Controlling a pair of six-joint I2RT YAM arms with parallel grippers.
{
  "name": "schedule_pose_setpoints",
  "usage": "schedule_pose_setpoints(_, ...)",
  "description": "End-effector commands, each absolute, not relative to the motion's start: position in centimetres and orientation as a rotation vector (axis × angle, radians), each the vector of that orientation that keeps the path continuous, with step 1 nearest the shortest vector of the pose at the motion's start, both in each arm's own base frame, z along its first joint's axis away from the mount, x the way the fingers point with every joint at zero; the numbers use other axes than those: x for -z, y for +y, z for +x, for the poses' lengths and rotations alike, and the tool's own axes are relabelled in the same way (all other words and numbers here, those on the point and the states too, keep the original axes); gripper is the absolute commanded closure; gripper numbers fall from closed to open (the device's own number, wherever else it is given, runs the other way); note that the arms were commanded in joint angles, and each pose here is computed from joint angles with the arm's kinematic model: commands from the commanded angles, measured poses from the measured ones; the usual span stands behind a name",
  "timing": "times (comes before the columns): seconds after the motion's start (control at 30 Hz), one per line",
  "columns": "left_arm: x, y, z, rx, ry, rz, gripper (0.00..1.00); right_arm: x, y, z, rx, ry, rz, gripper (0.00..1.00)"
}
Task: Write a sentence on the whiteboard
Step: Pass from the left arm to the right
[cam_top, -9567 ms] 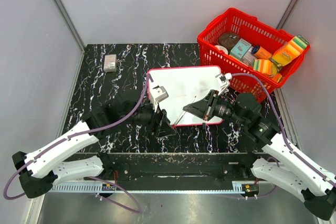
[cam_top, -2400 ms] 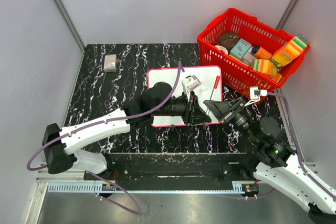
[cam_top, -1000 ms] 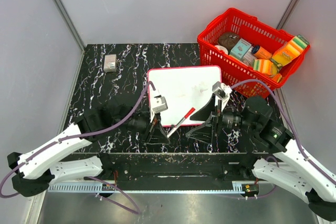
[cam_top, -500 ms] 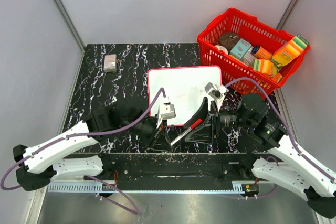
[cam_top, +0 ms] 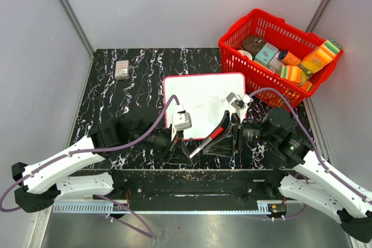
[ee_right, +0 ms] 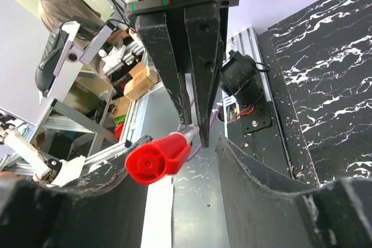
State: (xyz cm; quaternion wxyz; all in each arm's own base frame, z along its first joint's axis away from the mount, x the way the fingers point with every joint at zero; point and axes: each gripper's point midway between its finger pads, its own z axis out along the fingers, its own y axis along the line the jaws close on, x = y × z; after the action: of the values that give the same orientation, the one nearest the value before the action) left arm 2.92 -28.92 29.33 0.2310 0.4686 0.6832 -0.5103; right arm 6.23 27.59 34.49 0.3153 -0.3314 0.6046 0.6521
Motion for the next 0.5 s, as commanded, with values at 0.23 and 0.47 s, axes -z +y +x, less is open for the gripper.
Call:
schedule_pose_setpoints(0.23,-30.86,-29.91,3.12,1.425,1.802,1.281,1.0,-35.91,27.71,6.22,-1.759,1.516,-0.835,0.57)
schedule_pose_setpoints(0.47,-30.48,-30.15,3.02,1.433,1.815,1.292,1.0,-35.89,27.78,6.33,-1.763,1.522,-0.824,0.64)
